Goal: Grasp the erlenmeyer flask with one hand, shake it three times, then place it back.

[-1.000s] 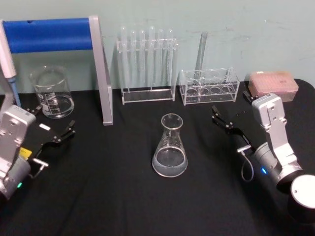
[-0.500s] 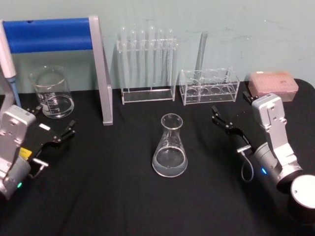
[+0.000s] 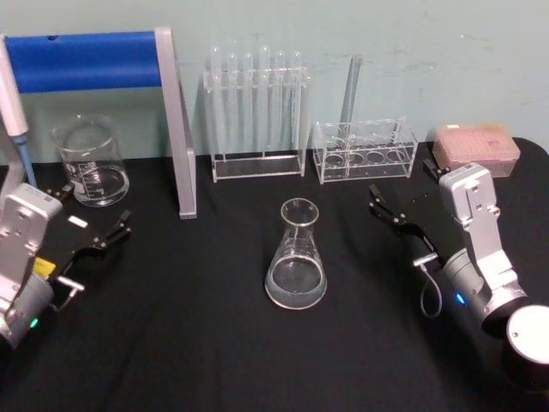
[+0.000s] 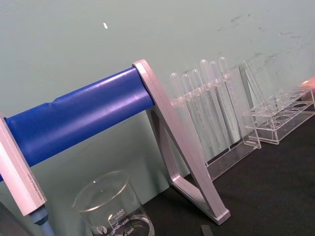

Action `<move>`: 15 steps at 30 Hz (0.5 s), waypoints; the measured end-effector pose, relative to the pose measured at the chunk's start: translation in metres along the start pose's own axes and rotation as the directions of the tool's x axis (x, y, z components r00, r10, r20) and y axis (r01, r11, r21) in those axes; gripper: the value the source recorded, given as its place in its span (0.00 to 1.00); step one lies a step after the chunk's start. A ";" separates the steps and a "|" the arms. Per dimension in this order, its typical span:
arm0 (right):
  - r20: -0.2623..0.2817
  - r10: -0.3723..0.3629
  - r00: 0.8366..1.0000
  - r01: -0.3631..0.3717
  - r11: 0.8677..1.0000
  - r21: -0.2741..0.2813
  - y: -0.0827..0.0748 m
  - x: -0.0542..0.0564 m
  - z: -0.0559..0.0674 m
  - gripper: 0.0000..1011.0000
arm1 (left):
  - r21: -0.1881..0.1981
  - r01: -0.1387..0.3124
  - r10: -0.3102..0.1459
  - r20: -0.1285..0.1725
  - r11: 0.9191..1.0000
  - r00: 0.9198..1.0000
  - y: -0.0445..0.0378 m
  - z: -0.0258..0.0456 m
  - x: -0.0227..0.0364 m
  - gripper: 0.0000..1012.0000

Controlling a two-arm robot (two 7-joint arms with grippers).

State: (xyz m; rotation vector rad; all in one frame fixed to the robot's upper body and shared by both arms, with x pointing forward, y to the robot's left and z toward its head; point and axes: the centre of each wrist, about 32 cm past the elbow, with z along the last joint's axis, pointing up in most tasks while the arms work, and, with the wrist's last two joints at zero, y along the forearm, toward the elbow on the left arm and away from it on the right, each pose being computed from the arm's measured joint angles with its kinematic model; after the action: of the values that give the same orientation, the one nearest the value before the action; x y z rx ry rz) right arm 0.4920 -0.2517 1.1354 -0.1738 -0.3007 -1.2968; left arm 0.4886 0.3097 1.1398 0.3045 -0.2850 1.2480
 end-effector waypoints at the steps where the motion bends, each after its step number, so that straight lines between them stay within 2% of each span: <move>1: 0.000 0.000 1.000 0.000 1.000 0.000 0.000 0.000 0.000 0.99 | 0.000 0.000 0.000 0.000 1.000 1.000 0.0000 0.0000 0.0000 0.99; 15: 0.000 0.000 1.000 0.000 1.000 0.000 0.000 0.000 0.000 0.99 | 0.000 0.000 0.000 0.000 1.000 1.000 0.0000 0.0000 0.0000 0.99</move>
State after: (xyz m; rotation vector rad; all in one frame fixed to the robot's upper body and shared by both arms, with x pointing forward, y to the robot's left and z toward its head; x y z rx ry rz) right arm 0.4920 -0.2517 1.1354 -0.1739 -0.3008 -1.2968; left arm 0.4886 0.3097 1.1398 0.3045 -0.2850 1.2479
